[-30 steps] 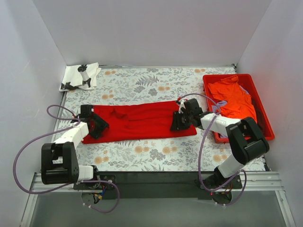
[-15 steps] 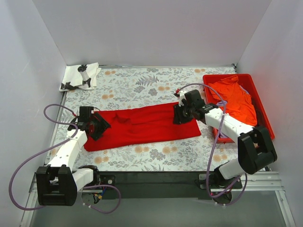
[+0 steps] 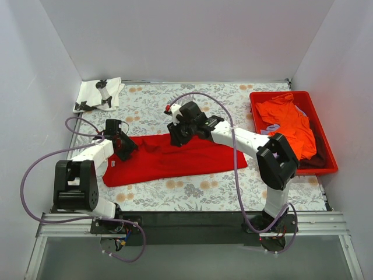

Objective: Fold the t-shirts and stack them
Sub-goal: Fold the tshirt

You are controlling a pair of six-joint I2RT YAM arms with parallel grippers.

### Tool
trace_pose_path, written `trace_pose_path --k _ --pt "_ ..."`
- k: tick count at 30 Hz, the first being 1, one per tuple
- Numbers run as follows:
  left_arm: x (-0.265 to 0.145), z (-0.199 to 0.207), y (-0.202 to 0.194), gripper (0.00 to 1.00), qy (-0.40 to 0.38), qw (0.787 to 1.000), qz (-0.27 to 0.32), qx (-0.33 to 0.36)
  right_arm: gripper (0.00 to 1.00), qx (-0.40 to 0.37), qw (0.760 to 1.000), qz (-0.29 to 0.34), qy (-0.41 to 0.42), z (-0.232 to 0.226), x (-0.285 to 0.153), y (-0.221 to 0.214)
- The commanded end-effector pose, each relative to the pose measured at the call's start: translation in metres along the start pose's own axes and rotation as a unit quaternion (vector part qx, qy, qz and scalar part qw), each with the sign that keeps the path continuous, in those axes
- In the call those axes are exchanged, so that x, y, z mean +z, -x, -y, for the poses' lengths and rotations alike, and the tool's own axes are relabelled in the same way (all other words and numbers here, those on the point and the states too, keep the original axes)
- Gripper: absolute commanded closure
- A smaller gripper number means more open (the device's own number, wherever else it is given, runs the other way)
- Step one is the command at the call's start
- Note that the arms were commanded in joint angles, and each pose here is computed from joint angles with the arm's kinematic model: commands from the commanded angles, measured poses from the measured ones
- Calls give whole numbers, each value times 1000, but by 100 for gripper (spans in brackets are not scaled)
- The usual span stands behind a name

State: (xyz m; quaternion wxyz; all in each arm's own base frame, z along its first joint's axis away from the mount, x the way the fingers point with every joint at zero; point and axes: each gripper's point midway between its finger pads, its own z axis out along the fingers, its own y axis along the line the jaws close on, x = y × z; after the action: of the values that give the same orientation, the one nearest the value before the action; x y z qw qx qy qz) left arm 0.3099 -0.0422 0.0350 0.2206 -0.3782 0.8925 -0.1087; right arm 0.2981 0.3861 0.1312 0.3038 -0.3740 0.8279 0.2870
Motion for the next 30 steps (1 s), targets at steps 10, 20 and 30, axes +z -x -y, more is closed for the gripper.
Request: trace_pose_path --k 10,20,30 --pt "12 23 33 58 -4 999 40 -6 61 70 994 59 59 -43 43 32" --pt "19 13 23 63 8 1000 25 -2 60 209 968 72 115 -69 81 21" --pt "15 19 27 84 -2 1000 31 -2 59 260 959 75 85 -62 112 2"
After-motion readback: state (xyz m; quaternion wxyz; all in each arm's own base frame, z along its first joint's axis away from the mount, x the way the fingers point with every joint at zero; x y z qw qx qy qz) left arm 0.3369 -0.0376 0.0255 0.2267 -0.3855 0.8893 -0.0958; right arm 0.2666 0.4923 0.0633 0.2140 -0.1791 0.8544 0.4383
